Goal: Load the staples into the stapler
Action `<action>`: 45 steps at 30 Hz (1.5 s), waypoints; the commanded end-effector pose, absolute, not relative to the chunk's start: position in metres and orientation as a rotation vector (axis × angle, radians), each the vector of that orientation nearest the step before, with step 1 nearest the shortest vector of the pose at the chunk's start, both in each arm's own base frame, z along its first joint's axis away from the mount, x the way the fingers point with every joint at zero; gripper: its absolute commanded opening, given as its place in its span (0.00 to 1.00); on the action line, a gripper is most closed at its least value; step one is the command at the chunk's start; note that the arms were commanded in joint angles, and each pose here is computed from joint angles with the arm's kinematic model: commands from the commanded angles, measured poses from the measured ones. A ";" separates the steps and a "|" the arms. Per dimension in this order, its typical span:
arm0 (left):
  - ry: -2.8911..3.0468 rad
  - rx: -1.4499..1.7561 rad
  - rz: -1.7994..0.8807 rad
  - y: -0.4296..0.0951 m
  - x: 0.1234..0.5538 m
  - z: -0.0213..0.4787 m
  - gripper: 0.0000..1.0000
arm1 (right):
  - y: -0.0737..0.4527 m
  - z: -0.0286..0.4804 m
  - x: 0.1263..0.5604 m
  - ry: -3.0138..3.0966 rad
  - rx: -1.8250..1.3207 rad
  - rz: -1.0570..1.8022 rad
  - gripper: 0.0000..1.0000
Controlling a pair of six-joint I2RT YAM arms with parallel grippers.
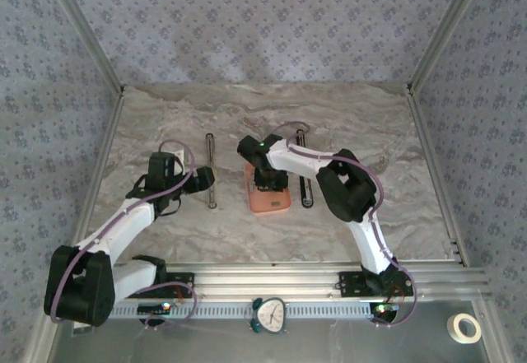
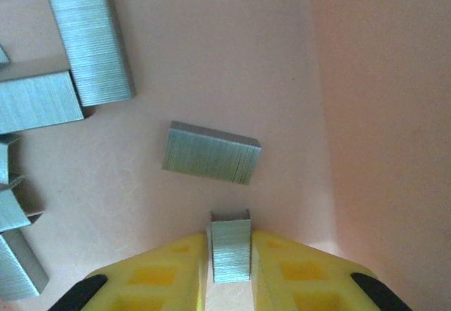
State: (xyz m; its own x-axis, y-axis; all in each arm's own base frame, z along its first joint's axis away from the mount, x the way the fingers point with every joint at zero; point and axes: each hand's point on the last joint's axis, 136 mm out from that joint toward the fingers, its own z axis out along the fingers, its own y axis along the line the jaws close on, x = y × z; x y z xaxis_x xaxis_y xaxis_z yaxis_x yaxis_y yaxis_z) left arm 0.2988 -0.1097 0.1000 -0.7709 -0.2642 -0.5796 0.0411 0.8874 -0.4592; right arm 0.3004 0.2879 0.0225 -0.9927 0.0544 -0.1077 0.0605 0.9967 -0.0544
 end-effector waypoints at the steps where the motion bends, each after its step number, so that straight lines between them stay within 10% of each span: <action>1: 2.358 -0.138 -0.616 -0.113 0.298 0.104 0.89 | 0.288 0.030 0.298 3.019 0.039 -0.124 0.22; 45: 2.483 0.110 -0.799 -0.245 0.315 0.091 0.82 | 0.206 0.145 0.253 2.737 0.057 0.125 0.19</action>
State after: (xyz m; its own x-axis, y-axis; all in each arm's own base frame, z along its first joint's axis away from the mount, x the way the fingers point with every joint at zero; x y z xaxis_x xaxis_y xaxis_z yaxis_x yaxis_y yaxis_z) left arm 0.3030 -0.2358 0.0866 -0.8663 -0.0727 -0.4942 0.2287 0.8219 -0.5217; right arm 0.2534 0.2110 0.1397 -0.9283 0.0553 -0.3678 0.0249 0.9959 0.0867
